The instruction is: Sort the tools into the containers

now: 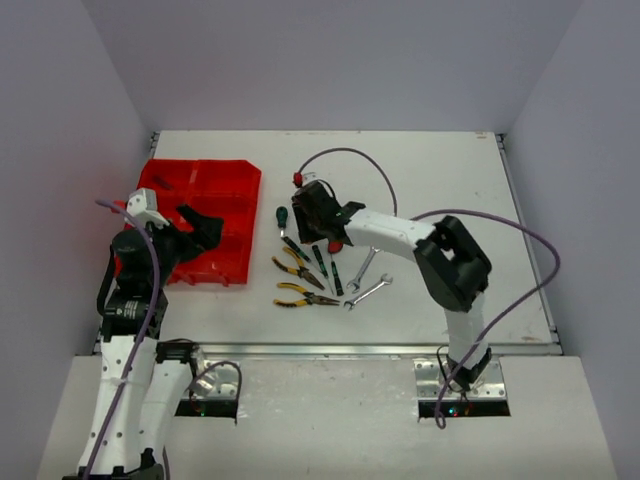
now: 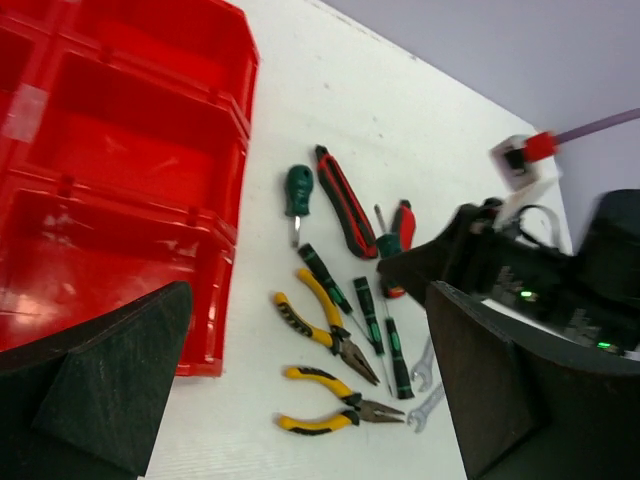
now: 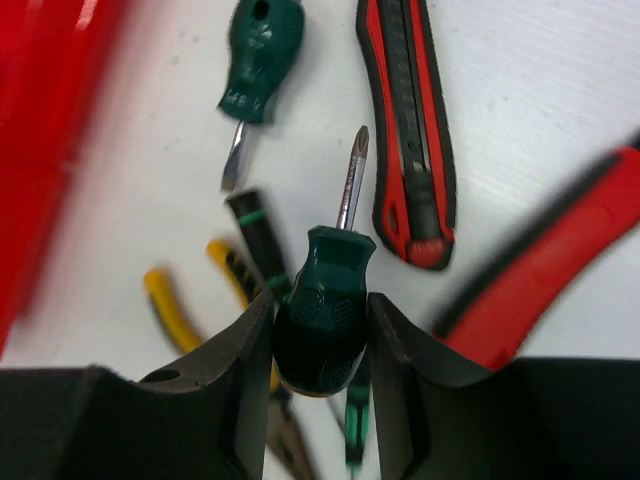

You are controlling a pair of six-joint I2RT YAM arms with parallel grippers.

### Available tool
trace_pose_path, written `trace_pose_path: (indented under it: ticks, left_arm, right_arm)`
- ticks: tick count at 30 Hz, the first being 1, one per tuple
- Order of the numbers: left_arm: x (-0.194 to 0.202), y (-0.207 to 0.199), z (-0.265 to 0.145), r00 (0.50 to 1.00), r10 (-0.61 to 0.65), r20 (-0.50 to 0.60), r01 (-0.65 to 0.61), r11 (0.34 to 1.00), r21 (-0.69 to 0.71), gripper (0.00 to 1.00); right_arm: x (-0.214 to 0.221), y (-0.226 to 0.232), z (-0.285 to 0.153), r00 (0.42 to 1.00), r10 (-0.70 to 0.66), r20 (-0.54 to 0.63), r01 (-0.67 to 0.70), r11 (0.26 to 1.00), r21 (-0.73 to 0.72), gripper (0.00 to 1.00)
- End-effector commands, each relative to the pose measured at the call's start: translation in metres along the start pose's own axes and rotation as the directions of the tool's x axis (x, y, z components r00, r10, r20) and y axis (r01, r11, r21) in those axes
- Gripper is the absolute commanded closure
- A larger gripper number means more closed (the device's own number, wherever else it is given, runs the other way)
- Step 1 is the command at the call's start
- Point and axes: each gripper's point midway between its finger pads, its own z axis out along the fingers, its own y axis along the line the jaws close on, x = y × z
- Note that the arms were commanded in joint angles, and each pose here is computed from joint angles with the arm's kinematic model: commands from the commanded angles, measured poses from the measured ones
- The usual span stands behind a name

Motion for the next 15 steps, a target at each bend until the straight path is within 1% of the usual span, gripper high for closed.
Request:
trace_pose_path:
  ticks: [1,4,5,8,10,13,14,15]
  left_arm:
    - [0.007,-0.062,-0.003,0.991,-0.076,-0.108,0.106,0.944,0.311,0.00]
    - [0.030,-0.094,-0.006,0.950,-0.153,-0.272,0.276,0.816,0.508,0.00]
    - [0.032,-0.101,-0.007,0.939,-0.169,-0.301,0.314,0.779,0.543,0.00]
    - [0.028,-0.119,-0.011,0.921,-0.189,-0.342,0.367,0.718,0.591,0.00]
    - [0.027,-0.134,-0.018,0.920,-0.171,-0.352,0.366,0.695,0.619,0.01]
    - [0.031,-0.145,-0.020,0.919,-0.157,-0.363,0.363,0.698,0.617,0.04]
    - [0.040,-0.149,-0.020,0.911,-0.145,-0.387,0.371,0.698,0.612,0.08]
    - [0.045,-0.147,-0.017,0.906,-0.149,-0.396,0.378,0.704,0.601,0.09]
  right_arm:
    - [-0.085,0.050,-0.118,0.926,-0.006,0.378,0.138,0.937,-0.322,0.81]
    - [-0.057,0.066,-0.149,0.907,-0.013,0.421,0.232,0.849,-0.474,0.82]
    - [-0.051,0.071,-0.161,0.903,-0.015,0.430,0.259,0.817,-0.516,0.82]
    - [-0.038,0.086,-0.195,0.881,-0.004,0.472,0.337,0.707,-0.622,0.82]
    - [-0.034,0.092,-0.213,0.869,0.013,0.495,0.367,0.653,-0.662,0.83]
    - [-0.034,0.099,-0.235,0.860,0.039,0.510,0.391,0.593,-0.704,0.83]
    - [-0.036,0.102,-0.242,0.856,0.050,0.515,0.396,0.576,-0.715,0.83]
    - [-0.036,0.103,-0.245,0.857,0.055,0.513,0.396,0.568,-0.722,0.83]
